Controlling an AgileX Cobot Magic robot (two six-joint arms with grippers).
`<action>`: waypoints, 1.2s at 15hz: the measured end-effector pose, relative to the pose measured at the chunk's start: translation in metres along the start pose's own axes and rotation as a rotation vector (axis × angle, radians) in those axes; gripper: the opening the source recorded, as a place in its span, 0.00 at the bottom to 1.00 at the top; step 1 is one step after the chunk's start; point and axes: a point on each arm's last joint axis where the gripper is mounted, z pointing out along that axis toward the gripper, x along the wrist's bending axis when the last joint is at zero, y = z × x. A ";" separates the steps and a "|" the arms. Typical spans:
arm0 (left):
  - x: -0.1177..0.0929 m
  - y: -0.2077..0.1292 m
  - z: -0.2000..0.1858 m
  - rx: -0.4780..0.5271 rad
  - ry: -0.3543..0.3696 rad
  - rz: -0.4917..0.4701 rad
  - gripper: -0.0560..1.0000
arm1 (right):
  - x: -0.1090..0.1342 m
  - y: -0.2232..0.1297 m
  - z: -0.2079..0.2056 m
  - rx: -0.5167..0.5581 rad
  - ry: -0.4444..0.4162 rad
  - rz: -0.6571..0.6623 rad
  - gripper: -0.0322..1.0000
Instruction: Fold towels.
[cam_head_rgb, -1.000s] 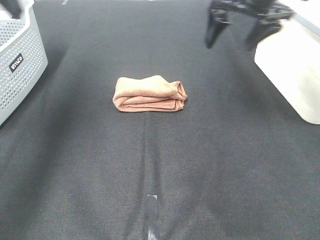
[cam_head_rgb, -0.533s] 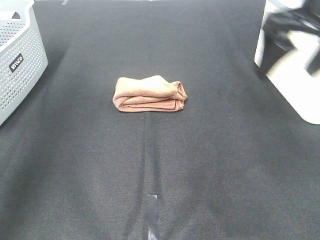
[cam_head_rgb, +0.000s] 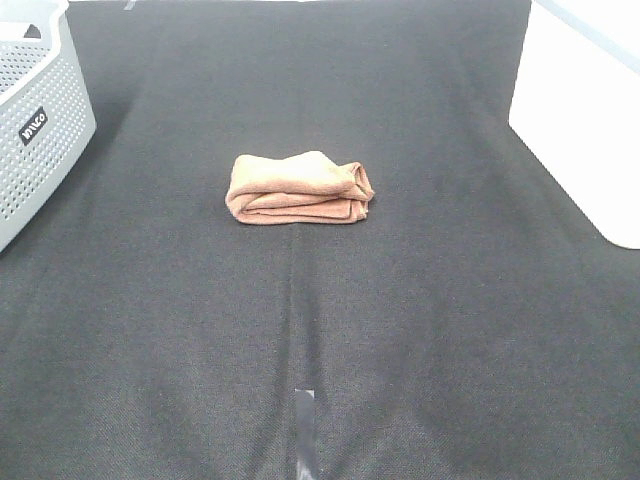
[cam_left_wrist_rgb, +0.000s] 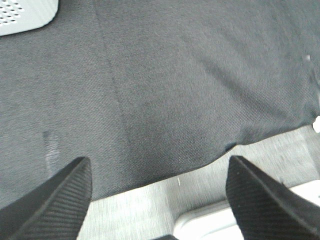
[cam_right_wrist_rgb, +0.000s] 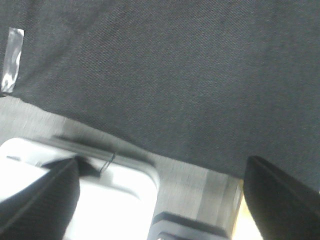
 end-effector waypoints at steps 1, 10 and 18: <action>-0.001 -0.013 0.000 -0.044 -0.008 0.011 0.73 | -0.002 -0.015 0.000 -0.058 -0.015 -0.013 0.84; -0.007 -0.027 -0.002 -0.239 -0.046 0.100 0.73 | -0.004 -0.086 -0.003 -0.438 -0.055 -0.139 0.84; -0.007 -0.027 -0.002 -0.239 -0.046 0.100 0.73 | -0.004 -0.086 -0.003 -0.443 -0.054 -0.162 0.84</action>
